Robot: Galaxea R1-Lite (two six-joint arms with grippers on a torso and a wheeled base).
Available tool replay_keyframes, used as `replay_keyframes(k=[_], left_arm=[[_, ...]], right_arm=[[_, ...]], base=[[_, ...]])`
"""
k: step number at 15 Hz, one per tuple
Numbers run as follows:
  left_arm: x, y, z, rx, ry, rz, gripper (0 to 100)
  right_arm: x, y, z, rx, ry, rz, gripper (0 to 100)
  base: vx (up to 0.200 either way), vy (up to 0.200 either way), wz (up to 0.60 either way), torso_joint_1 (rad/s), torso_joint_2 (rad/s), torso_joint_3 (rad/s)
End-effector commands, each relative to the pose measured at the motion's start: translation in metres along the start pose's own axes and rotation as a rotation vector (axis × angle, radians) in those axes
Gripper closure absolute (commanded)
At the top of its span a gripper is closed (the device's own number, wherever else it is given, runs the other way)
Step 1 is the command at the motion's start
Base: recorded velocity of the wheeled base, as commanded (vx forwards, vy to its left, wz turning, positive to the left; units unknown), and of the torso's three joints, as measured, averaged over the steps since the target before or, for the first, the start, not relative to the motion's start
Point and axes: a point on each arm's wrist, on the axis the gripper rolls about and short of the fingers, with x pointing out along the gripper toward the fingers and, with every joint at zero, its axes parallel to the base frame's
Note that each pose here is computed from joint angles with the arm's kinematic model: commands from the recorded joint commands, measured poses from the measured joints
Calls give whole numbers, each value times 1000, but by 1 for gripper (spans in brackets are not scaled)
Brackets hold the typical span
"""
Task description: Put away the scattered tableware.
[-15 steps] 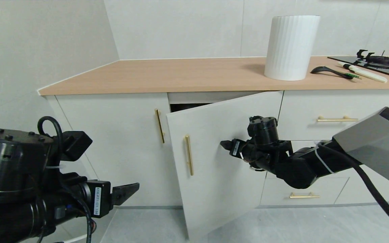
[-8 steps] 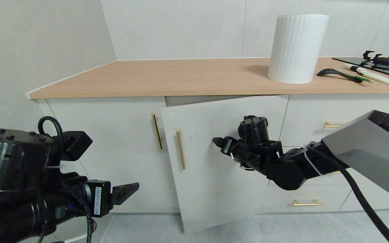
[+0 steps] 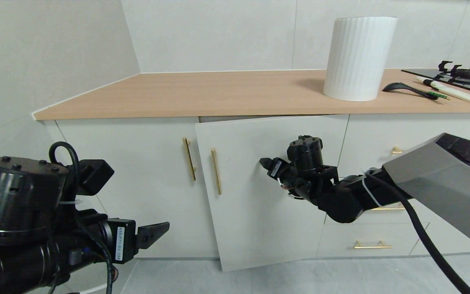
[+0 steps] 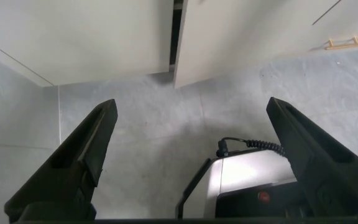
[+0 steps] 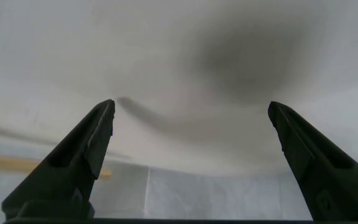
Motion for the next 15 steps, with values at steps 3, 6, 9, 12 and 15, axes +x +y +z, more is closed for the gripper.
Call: replay_keyframes(k=[3, 6, 9, 12, 15], left_arm=[[1, 0, 0, 0, 2, 1, 0], [0, 0, 0, 0, 0, 0, 0], [1, 0, 0, -1, 3, 1, 0], [1, 0, 0, -1, 3, 1, 0], [1, 0, 0, -1, 3, 1, 0]], right_arm=[[13, 0, 0, 10, -55, -33, 0], [17, -4, 4, 16, -72, -44, 0], [24, -9, 7, 21, -96, -65, 0], [39, -18, 9, 28, -151, -119, 0], [44, -22, 12, 32, -169, -135, 0]], base=[[0, 0, 0, 0, 0, 0], [0, 0, 0, 0, 0, 0], [0, 0, 0, 0, 0, 0], [0, 0, 0, 0, 0, 0], [0, 0, 0, 0, 0, 0]])
